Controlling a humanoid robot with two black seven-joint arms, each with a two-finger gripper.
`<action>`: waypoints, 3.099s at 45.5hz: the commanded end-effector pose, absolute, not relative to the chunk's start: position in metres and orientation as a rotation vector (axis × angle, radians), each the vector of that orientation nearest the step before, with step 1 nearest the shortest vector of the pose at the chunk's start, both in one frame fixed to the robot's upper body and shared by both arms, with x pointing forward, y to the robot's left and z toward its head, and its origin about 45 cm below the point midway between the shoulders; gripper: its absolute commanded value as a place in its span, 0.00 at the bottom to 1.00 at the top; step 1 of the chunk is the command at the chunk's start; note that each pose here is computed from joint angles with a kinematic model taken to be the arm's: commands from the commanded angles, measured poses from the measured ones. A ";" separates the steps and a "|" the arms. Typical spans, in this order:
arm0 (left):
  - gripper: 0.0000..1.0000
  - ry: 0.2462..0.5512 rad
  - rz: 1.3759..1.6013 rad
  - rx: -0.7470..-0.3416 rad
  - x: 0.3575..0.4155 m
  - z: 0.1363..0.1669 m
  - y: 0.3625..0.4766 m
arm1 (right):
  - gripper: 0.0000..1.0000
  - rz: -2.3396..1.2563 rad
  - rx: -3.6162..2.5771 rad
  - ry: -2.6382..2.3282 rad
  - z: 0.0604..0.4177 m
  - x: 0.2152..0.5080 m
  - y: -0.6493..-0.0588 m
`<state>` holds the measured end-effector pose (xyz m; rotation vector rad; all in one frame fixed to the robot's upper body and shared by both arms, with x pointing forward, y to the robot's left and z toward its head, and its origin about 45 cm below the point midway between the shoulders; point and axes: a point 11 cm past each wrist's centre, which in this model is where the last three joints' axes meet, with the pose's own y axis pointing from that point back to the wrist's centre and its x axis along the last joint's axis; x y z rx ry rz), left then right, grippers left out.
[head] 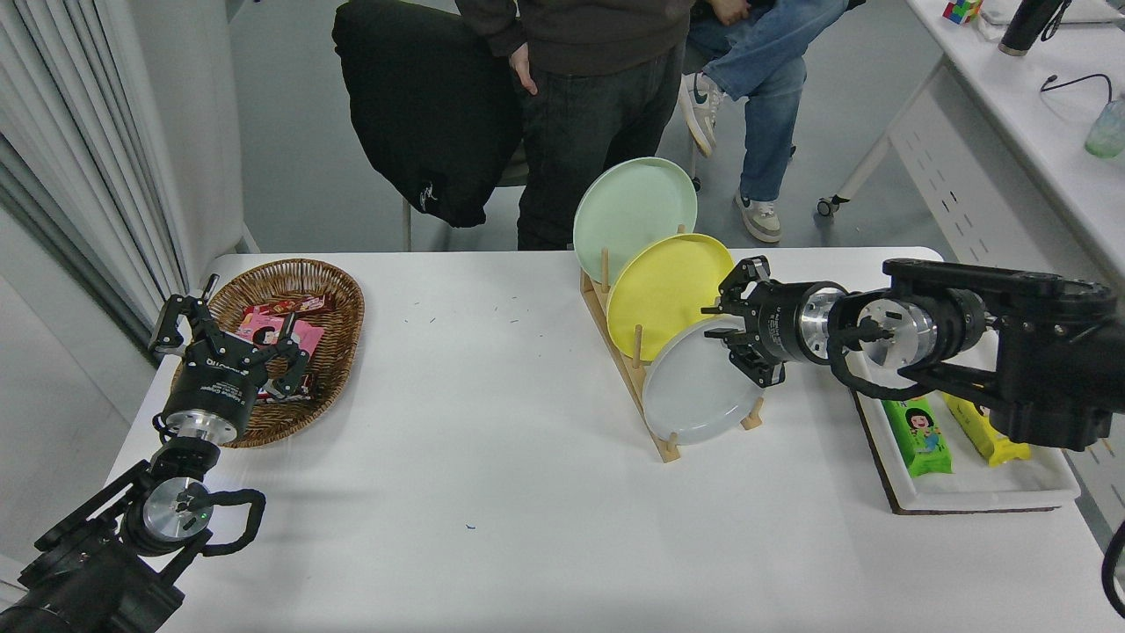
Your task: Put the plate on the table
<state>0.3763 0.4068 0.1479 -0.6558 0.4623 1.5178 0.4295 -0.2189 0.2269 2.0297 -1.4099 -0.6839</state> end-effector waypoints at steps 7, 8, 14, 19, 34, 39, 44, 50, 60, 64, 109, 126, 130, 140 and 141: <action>0.98 0.462 1.518 -0.656 0.3763 0.1479 0.407 | 0.25 -0.693 2.052 -1.411 0.233 0.432 -0.215; 0.98 0.462 1.518 -0.656 0.3763 0.1479 0.407 | 0.25 -0.694 2.055 -1.411 0.234 0.432 -0.214; 0.98 0.462 1.518 -0.656 0.3763 0.1479 0.407 | 0.24 -0.685 2.053 -1.415 0.234 0.433 -0.215; 0.98 0.462 1.518 -0.656 0.3763 0.1479 0.407 | 0.20 -0.687 2.051 -1.415 0.234 0.433 -0.215; 0.98 0.462 1.518 -0.656 0.3763 0.1479 0.407 | 0.17 -0.691 2.048 -1.417 0.234 0.434 -0.216; 0.98 0.462 1.518 -0.656 0.3763 0.1479 0.407 | 0.13 -0.695 2.042 -1.412 0.234 0.433 -0.216; 0.98 0.462 1.516 -0.657 0.3764 0.1482 0.406 | 0.13 -0.700 2.032 -1.406 0.233 0.432 -0.216; 0.98 0.462 1.518 -0.656 0.3763 0.1479 0.407 | 0.12 -0.701 2.025 -1.408 0.231 0.432 -0.218; 0.98 0.462 1.516 -0.657 0.3764 0.1482 0.406 | 0.06 -0.711 2.007 -1.389 0.229 0.430 -0.217; 0.98 0.462 1.518 -0.656 0.3763 0.1479 0.407 | 0.06 -0.713 2.006 -1.388 0.230 0.430 -0.218; 0.98 0.462 1.518 -0.656 0.3763 0.1479 0.407 | 0.00 -0.728 2.078 -1.382 0.260 0.438 -0.218; 0.98 0.462 1.518 -0.656 0.3763 0.1479 0.407 | 0.00 -0.740 2.054 -1.358 0.304 0.446 -0.227; 0.98 0.462 1.518 -0.656 0.3763 0.1479 0.407 | 0.00 -0.757 2.042 -1.340 0.315 0.446 -0.226; 0.98 0.462 1.516 -0.657 0.3764 0.1482 0.406 | 0.00 -0.783 2.059 -1.293 0.347 0.444 -0.215; 0.98 0.462 1.518 -0.656 0.3763 0.1479 0.407 | 0.00 -0.793 2.060 -1.289 0.349 0.444 -0.214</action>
